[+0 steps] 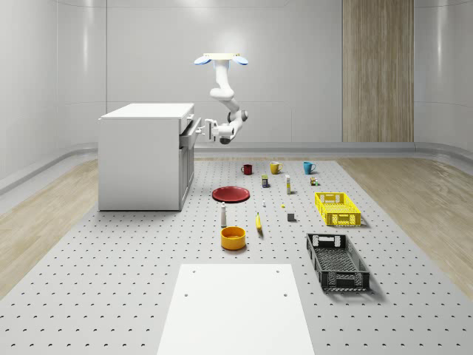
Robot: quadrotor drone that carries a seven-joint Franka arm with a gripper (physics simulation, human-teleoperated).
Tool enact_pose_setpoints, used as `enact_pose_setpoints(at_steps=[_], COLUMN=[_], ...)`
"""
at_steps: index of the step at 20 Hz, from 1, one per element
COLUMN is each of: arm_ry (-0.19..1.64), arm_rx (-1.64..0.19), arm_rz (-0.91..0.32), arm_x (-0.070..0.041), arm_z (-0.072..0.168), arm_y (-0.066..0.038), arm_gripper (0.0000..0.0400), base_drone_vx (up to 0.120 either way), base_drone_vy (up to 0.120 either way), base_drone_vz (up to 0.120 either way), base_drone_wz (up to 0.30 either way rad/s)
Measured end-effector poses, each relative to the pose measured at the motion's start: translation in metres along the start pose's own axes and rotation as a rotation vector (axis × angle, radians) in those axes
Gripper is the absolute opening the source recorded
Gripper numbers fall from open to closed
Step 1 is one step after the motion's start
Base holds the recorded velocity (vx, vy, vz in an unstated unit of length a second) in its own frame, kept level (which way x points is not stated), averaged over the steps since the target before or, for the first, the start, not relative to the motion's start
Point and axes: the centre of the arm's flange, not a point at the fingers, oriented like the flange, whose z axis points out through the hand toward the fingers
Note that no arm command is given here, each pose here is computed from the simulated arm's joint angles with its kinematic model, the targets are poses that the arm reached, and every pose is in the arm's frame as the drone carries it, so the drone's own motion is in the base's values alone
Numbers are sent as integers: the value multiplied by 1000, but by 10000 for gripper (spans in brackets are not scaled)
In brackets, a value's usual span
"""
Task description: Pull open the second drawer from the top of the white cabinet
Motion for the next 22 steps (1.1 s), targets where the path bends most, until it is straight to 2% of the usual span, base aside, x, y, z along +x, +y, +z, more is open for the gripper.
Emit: enact_pose_setpoints(at_steps=[4, 11, 12, 13, 14, 18, 22], arm_ry=[-2, -2, 2, 12, 7, 1, 0], arm_rx=[2, 1, -2, -10, -6, 0, 0], arm_rz=[3, 13, 38, -10, -25, -10, 15], arm_x=[3, 0, -2, -3, 2, 1, 0], arm_z=[-9, -20, -23, -26, -27, -37, -46], arm_y=[1, 0, -1, 0, 1, 0, 0], arm_gripper=[120, 119, 144, 159, 146, 117, 120], base_drone_vx=[0, 0, 0, 0, 0, 0, 0], base_drone_vy=[0, 0, 0, 0, 0, 0, 0], base_drone_vz=[0, 0, 0, 0, 0, 0, 0], base_drone_wz=[0, 0, 0, 0, 0, 0, 0])
